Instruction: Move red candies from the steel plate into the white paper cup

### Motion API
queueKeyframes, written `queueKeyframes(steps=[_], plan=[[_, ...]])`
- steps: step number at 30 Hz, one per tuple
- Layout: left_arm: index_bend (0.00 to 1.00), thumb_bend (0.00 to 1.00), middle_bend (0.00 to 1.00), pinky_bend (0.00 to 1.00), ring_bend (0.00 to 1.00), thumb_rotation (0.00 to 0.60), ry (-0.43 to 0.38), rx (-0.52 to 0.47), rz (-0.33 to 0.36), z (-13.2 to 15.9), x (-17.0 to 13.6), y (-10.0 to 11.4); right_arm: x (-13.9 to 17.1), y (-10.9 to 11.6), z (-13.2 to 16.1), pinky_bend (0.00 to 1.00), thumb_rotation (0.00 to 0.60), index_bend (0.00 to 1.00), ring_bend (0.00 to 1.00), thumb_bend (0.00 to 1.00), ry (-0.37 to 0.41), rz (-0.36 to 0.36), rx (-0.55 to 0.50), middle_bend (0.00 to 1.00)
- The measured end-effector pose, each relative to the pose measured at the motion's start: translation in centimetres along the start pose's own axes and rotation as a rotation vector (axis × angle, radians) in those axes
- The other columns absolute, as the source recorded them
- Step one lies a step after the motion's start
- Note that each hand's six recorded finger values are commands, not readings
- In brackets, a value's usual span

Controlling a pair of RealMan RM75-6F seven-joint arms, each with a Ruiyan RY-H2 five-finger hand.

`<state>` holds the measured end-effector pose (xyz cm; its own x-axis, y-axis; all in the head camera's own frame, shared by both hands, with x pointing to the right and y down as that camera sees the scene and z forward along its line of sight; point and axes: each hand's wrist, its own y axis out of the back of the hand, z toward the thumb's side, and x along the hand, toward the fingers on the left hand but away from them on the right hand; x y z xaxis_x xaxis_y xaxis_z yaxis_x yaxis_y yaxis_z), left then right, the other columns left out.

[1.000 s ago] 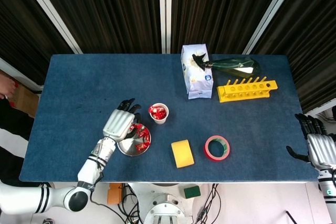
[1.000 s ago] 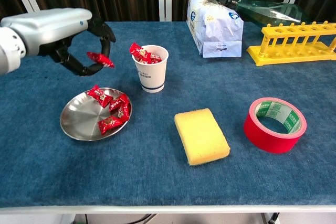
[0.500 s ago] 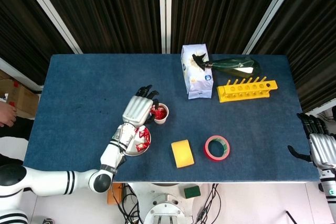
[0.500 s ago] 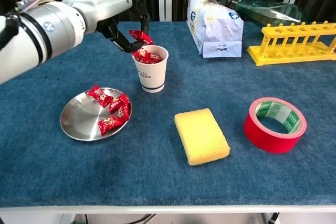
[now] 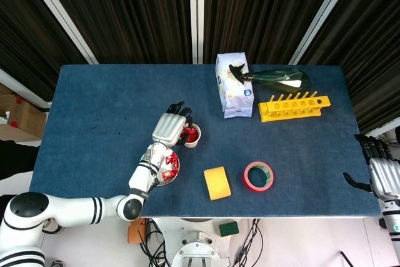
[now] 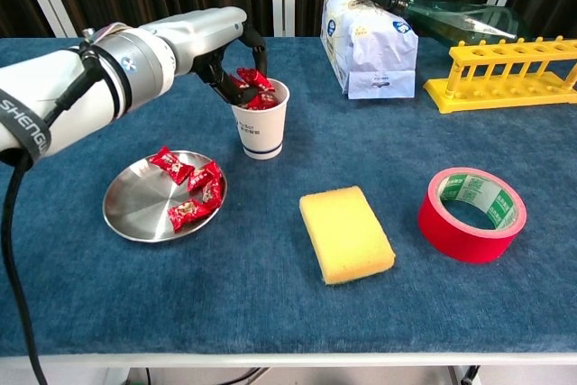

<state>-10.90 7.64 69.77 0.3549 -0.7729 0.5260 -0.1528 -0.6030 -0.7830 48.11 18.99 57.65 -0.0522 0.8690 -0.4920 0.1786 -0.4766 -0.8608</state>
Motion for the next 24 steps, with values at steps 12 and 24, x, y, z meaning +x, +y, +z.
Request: queueKeyframes(steps=[12, 24], plan=[[0.27, 0.38, 0.19, 0.1, 0.02, 0.6, -0.015, -0.012, -0.005, -0.1, -1.1, 0.5, 0.0, -0.2, 0.1, 0.0, 0.6, 0.02, 0.0, 0.24, 0.001, 0.002, 0.007, 0.05], [0.36, 0.37, 0.19, 0.1, 0.02, 0.6, -0.001, -0.015, 0.008, -2.9, -6.2, 2.6, -0.1, -0.5, 0.2, 0.0, 0.6, 0.02, 0.0, 0.24, -0.002, 0.011, 0.015, 0.05]])
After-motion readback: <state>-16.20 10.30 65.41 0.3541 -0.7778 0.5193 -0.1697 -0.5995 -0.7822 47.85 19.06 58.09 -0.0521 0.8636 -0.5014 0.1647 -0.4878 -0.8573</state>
